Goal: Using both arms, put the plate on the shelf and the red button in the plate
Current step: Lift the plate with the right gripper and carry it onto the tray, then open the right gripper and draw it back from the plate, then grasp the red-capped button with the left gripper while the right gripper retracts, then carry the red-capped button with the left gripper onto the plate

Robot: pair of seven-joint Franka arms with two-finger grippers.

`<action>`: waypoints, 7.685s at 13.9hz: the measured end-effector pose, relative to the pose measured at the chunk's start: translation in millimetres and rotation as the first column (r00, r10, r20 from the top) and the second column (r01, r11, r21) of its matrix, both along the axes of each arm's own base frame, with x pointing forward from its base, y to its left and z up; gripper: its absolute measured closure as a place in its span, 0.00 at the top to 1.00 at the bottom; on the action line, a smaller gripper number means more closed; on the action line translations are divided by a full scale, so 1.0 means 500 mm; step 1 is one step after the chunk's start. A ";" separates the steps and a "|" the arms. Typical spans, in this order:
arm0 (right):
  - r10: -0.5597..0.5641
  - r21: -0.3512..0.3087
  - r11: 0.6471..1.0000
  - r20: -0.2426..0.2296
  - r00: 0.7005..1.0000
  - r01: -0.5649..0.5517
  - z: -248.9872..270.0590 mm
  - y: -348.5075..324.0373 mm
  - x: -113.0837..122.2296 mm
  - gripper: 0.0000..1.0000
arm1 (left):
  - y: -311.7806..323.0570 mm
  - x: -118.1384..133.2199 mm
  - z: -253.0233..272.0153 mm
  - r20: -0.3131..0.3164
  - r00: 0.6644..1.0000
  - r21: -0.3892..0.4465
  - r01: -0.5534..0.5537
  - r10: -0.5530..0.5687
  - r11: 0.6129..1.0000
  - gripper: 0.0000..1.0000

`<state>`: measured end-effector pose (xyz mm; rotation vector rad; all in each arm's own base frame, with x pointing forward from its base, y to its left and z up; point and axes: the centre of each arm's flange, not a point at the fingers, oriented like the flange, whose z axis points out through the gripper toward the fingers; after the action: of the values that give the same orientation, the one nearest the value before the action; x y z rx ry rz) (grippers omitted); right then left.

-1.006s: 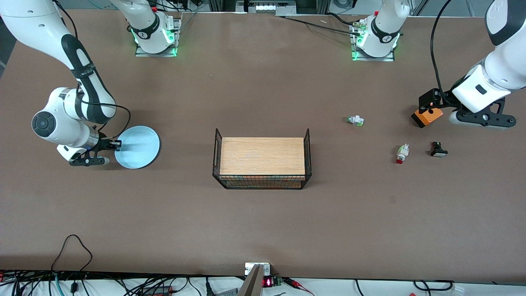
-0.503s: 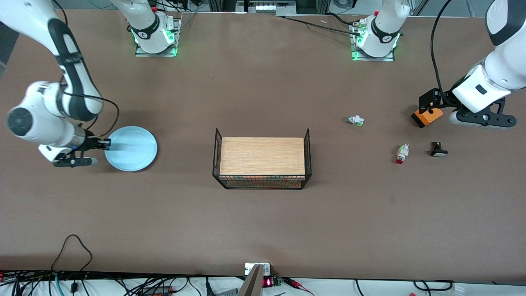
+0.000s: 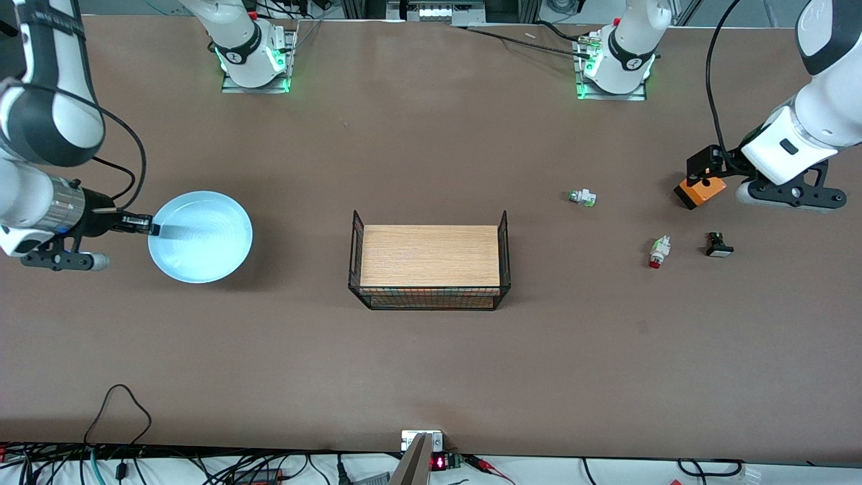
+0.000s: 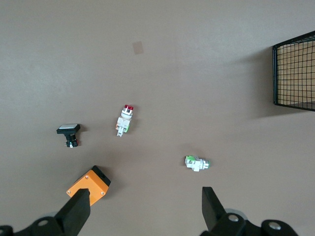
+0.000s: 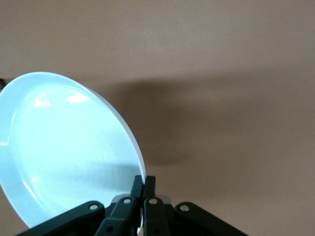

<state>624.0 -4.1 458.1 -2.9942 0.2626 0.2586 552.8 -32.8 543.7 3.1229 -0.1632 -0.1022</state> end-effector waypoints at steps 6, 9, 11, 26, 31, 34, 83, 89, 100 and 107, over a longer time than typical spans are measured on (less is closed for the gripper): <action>-0.295 0.001 0.955 -0.086 0.952 0.296 0.131 0.266 -0.021 0.03 | 0.001 0.000 0.000 0.000 1.000 0.000 0.000 0.000 1.000 1.00; -0.418 -0.061 0.908 -0.113 0.901 0.414 0.132 0.425 -0.061 0.03 | 0.001 0.000 0.000 0.000 1.000 0.000 -0.001 0.001 1.000 1.00; -0.488 -0.075 0.873 -0.132 0.863 0.482 0.126 0.507 -0.082 0.03 | 0.001 0.000 0.000 0.000 1.000 0.000 -0.001 0.001 1.000 1.00; -0.698 -0.038 0.713 -0.124 0.705 0.700 -0.012 0.823 -0.130 0.03 | 0.001 0.000 0.000 0.000 1.000 0.000 -0.001 0.001 1.000 1.00; -0.716 -0.036 0.696 -0.113 0.689 0.718 -0.082 0.824 -0.115 0.03 | 0.001 0.000 0.000 0.000 1.000 0.000 -0.001 0.001 1.000 1.00; -0.713 -0.046 0.700 -0.101 0.694 0.713 -0.121 0.832 -0.116 0.03 | 0.001 0.000 0.000 0.000 1.000 0.000 -0.001 0.001 1.000 1.00; 0.179 -0.163 0.974 0.138 0.974 -0.156 0.215 -0.039 -0.114 1.00 | -0.061 0.119 -0.341 -0.173 0.892 -0.155 0.394 -0.417 0.906 0.34; 0.180 -0.165 0.974 0.144 0.973 -0.156 0.221 -0.038 -0.112 1.00 | -0.423 0.098 -0.109 -0.113 0.949 -0.346 0.238 -0.293 0.907 0.34; 0.186 -0.166 0.973 0.153 0.970 -0.160 0.231 -0.033 -0.111 1.00 | -0.793 0.148 -0.314 -0.050 0.998 -0.438 0.022 -0.049 0.899 0.34; 0.187 -0.166 0.973 0.153 0.970 -0.161 0.230 -0.033 -0.111 1.00 | -0.805 0.153 -0.335 -0.041 0.999 -0.414 0.013 -0.033 0.910 0.67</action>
<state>568.7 -20.4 573.0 -3.1702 0.0009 0.0010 629.4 -435.3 376.1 2.6924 -0.1928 -0.1227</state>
